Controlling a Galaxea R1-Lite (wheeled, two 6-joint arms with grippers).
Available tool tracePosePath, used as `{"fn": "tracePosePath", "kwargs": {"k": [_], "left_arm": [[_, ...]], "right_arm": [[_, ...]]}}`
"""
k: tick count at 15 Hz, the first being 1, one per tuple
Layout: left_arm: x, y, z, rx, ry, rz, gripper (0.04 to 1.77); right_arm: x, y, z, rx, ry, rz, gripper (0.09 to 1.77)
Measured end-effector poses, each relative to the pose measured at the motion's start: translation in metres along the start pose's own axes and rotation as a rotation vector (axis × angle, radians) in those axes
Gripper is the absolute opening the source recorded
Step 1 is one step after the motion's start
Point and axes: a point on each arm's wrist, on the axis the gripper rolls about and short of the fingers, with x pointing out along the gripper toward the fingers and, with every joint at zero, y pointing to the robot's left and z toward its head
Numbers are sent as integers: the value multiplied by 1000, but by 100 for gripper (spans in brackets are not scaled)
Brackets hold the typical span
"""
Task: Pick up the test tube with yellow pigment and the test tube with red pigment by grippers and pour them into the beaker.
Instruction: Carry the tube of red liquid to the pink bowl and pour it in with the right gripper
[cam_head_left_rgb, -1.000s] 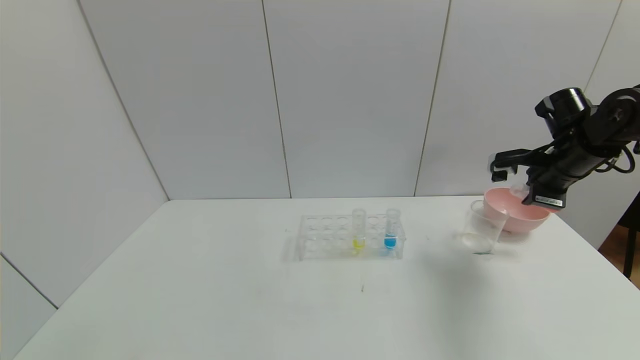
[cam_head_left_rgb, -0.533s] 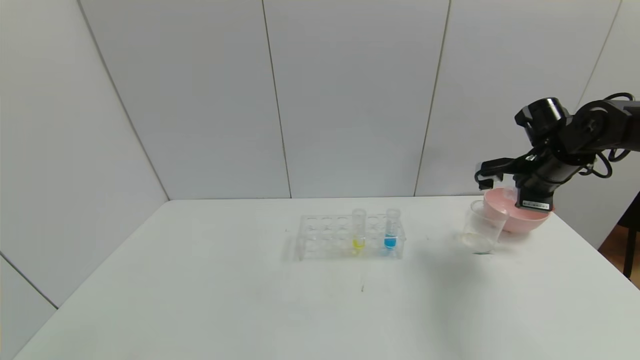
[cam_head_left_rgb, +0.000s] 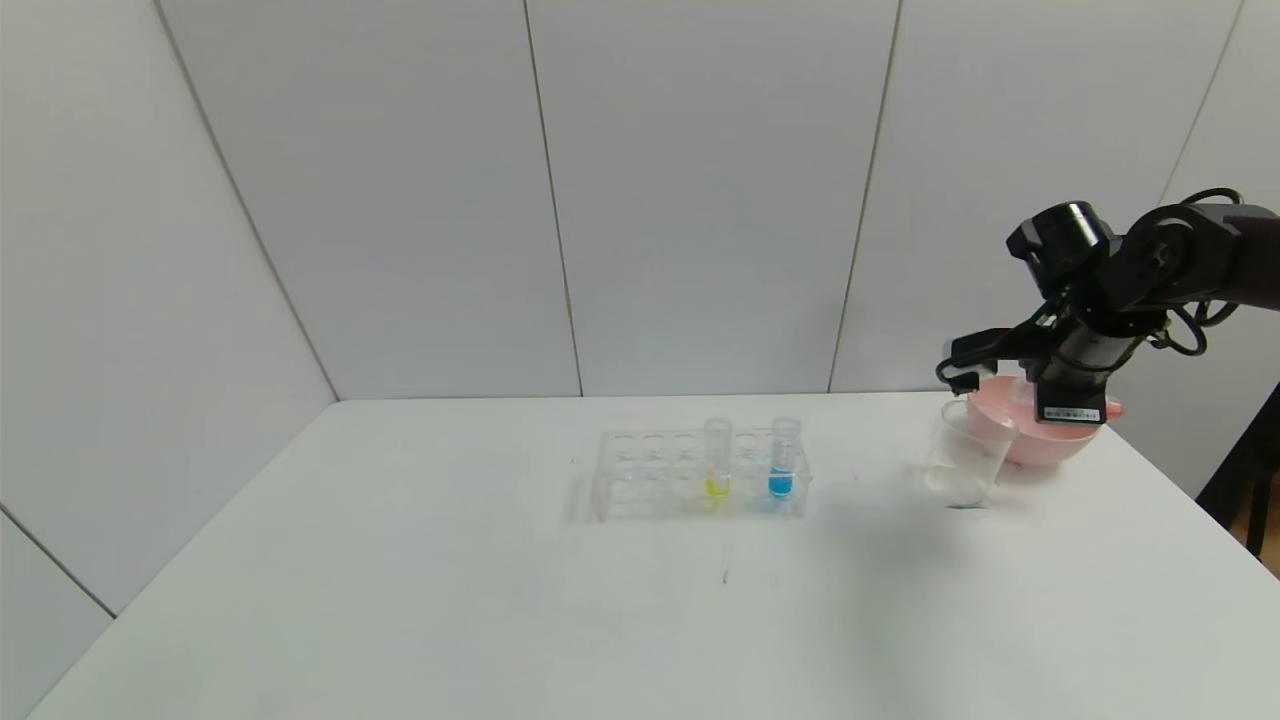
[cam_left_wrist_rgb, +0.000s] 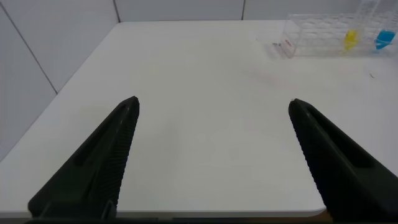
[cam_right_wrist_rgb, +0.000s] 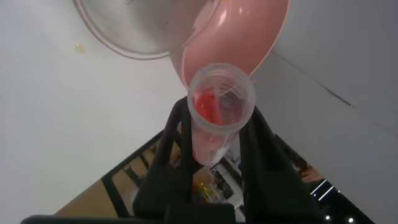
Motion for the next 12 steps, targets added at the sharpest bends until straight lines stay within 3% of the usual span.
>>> {"fn": "tracePosePath", "kwargs": {"k": [3,6,12], "left_arm": [[0,0,0,0,0,0,172],[0,0,0,0,0,0,172],[0,0,0,0,0,0,172]], "right_arm": [[-3,1,6,-31,19,-23,50],[-7,1,12,-76,106,-75,50],[-10,2,22,-106,137,-110,50]]}}
